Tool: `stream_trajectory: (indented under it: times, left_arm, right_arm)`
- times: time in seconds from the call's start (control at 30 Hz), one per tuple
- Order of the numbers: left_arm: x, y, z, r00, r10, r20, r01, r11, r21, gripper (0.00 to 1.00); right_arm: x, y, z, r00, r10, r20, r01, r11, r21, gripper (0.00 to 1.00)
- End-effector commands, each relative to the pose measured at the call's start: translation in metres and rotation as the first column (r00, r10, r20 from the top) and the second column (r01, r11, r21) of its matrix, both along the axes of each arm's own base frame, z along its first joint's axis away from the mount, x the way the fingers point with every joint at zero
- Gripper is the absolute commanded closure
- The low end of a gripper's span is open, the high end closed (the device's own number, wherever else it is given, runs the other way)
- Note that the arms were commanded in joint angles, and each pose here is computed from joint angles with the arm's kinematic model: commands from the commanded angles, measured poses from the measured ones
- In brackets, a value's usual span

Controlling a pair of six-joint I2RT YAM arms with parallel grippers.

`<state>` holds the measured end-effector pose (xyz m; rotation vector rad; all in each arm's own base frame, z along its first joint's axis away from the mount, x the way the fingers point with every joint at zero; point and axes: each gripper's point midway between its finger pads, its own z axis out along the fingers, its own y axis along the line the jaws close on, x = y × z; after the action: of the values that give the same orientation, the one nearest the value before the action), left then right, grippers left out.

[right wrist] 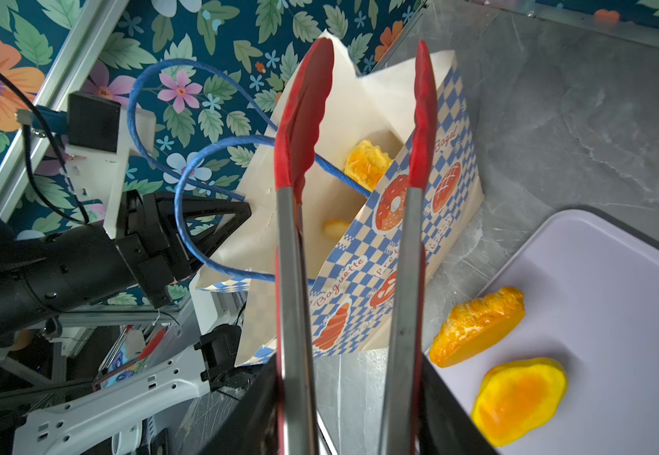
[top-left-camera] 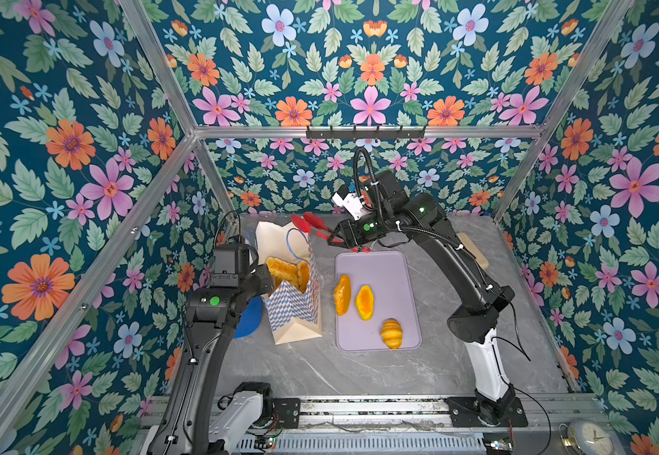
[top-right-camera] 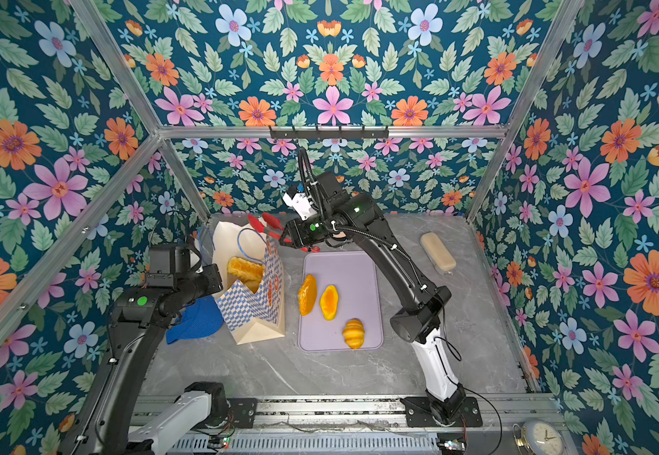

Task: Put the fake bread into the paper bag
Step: 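Swing the empty tongs back over the bread tray with the right gripper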

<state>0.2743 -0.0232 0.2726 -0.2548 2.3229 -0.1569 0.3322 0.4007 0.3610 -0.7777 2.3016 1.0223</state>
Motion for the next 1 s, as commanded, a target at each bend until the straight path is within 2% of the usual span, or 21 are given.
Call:
stream_trajectory:
  times: [0.0,0.17,0.27,0.4,0.63,0.77,0.97]
  left_arm:
    - [-0.001,0.002,0.002,1.0,0.011,0.004,-0.011,1.0,0.0,0.92]
    - [0.0,0.002,-0.001,1.0,0.012,-0.012,-0.012,1.0,0.003,0.85]
    - [-0.001,0.003,0.002,1.0,0.02,0.001,-0.02,1.0,0.004,0.74]
    - [-0.001,0.003,0.004,1.0,0.02,0.005,-0.02,1.0,0.004,0.7]
    - [0.001,0.003,0.007,1.0,0.015,0.009,-0.015,1.0,0.011,0.6]
    - [0.002,0.004,0.005,1.0,0.016,0.004,-0.016,1.0,0.015,0.55]
    - [0.002,0.003,0.002,1.0,0.013,-0.002,-0.013,1.0,0.016,0.54]
  right_arm:
    - [0.009,-0.01,0.017,0.996,-0.073,0.048,0.073,0.997,0.015,0.51]
    - [0.018,-0.035,0.027,0.983,-0.176,0.045,0.175,0.984,0.026,0.54]
    - [0.021,-0.051,0.031,0.974,-0.225,0.037,0.224,0.974,0.037,0.54]
    - [0.023,-0.074,0.027,0.957,-0.288,0.023,0.287,0.958,0.024,0.55]
    - [0.012,-0.113,-0.003,0.929,-0.369,-0.026,0.369,0.929,-0.01,0.54]
    - [-0.007,-0.133,-0.019,0.917,-0.395,-0.044,0.394,0.918,-0.03,0.54]
    - [-0.026,-0.148,-0.061,0.904,-0.415,-0.098,0.407,0.908,-0.098,0.54]
